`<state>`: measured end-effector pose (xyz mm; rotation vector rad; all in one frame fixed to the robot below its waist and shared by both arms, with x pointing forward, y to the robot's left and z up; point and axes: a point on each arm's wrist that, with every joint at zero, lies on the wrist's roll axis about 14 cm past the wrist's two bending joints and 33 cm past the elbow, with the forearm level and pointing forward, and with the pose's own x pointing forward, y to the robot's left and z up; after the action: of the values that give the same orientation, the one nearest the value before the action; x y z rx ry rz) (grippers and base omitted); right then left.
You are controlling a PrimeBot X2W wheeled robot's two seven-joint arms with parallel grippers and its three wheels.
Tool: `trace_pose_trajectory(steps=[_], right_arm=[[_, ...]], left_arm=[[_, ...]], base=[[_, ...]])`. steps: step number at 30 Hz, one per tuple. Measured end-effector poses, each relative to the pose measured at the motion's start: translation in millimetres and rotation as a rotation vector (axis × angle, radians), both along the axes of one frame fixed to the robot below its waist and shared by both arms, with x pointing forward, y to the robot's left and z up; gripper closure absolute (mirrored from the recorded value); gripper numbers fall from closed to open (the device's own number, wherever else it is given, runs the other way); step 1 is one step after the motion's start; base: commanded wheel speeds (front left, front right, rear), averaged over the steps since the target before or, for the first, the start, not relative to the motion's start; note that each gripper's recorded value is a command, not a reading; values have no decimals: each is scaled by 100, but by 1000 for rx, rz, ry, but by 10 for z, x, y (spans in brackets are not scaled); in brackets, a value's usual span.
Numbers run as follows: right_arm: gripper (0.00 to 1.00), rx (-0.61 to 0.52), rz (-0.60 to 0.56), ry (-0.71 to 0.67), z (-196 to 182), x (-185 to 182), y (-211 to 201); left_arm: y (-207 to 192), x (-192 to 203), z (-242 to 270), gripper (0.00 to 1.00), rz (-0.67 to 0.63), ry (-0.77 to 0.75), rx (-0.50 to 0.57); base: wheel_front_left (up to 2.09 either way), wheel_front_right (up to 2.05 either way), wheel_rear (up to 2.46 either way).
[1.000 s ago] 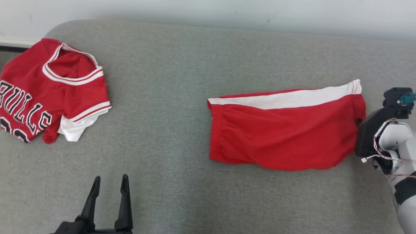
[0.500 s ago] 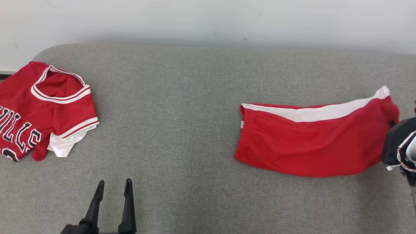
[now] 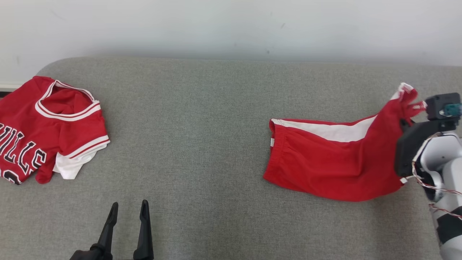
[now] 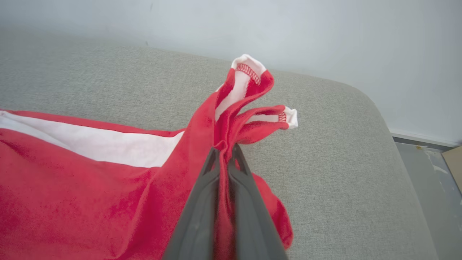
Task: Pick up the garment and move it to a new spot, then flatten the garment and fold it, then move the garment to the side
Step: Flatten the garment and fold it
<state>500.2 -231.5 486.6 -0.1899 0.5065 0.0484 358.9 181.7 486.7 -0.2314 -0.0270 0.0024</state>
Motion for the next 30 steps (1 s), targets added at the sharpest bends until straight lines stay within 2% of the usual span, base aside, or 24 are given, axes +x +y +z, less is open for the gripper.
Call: trace_pose_trajectory(steps=[5, 19, 30], right_arm=[[100, 11, 109, -4, 65, 4, 422], [100, 90, 359, 80, -143, -108, 1557], [100, 161, 396, 148, -400, -169, 1912]], left_arm=[[-15, -5, 18, 0, -2, -5, -4], [96, -65, 10, 0, 41, 0, -17], [156, -117, -6, 0, 64, 8, -21]], base=[[0, 0, 0], [0, 0, 0], [0, 0, 0]])
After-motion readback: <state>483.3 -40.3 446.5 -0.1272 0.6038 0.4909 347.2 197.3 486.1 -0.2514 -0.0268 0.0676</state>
